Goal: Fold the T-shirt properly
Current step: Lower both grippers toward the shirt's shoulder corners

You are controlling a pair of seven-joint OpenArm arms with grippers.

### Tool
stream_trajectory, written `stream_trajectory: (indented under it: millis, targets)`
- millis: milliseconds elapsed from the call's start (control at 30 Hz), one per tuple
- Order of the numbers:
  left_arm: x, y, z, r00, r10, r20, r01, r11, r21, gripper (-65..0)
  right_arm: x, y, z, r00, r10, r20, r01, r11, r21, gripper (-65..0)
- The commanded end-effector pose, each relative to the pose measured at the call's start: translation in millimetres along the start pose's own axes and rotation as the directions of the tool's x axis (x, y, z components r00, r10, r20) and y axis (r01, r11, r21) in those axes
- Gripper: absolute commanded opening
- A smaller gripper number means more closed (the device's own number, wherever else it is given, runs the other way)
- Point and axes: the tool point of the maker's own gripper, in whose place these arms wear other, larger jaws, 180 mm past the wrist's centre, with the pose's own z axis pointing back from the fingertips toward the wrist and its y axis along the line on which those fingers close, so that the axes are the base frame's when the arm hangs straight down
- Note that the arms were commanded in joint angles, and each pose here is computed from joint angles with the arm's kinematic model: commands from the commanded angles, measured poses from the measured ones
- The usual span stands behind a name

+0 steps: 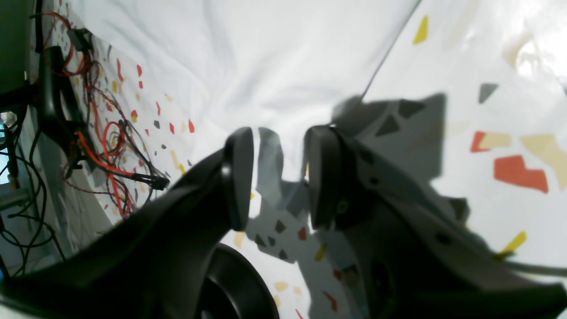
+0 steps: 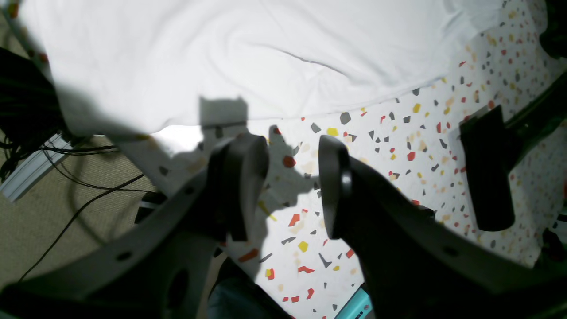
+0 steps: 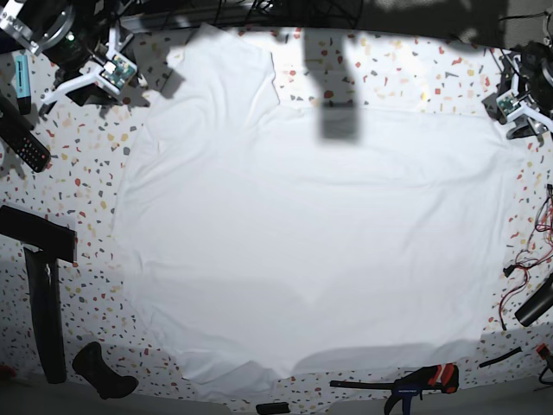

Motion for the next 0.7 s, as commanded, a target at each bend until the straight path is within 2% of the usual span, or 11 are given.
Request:
stream_trajectory:
  millis: [0,133,267,333,467,533,600,667]
  targets:
    - [2.3,11.8,2.4,1.0,-0.016,0.012,0.015,1.0,0.027,-44.8,6.0,-2.3,2.5,1.0,0.007,0.023,-0.007,1.0,-0.006,-41.4]
    - [2.4,20.3,2.8,1.0,-0.024,0.011,0.023,0.997,0.076,-46.2,6.2,-2.1,2.5,1.0,0.006,0.024,-0.005,1.0,-0.006,-41.4]
    - [3.2,17.8,2.0,1.0,-0.014,0.013,0.013,0.997,0.077,-47.4,16.0,8.3,3.2,0.994,-0.081,0.074,0.077,0.995,0.058,-41.4]
    - [4.5,14.5,0.9,1.0,-0.002,0.013,0.001,0.997,0.077,-52.1,20.5,13.4,3.8,0.988,-0.124,0.093,0.115,0.989,0.091,-41.4]
    - [9.5,3.7,-2.1,0.999,0.031,0.024,-0.032,0.998,0.061,-65.0,19.6,27.1,3.3,0.987,-0.14,0.074,0.128,0.981,0.148,-41.4]
    - [12.1,-4.0,-3.6,0.998,0.048,0.029,-0.049,0.998,0.039,-65.0,21.4,44.8,3.4,0.99,-0.117,0.072,0.099,0.971,0.216,-41.4]
    - [14.0,-9.1,-4.6,0.998,0.061,0.032,-0.062,0.998,0.027,-65.0,23.6,68.4,4.4,0.995,-0.059,0.082,0.032,0.954,0.297,-41.4]
    - [15.2,-11.4,-5.1,0.997,0.068,0.034,-0.069,0.997,0.022,-65.0,22.2,85.3,2.6,0.997,-0.001,0.074,-0.023,0.946,0.323,-40.1]
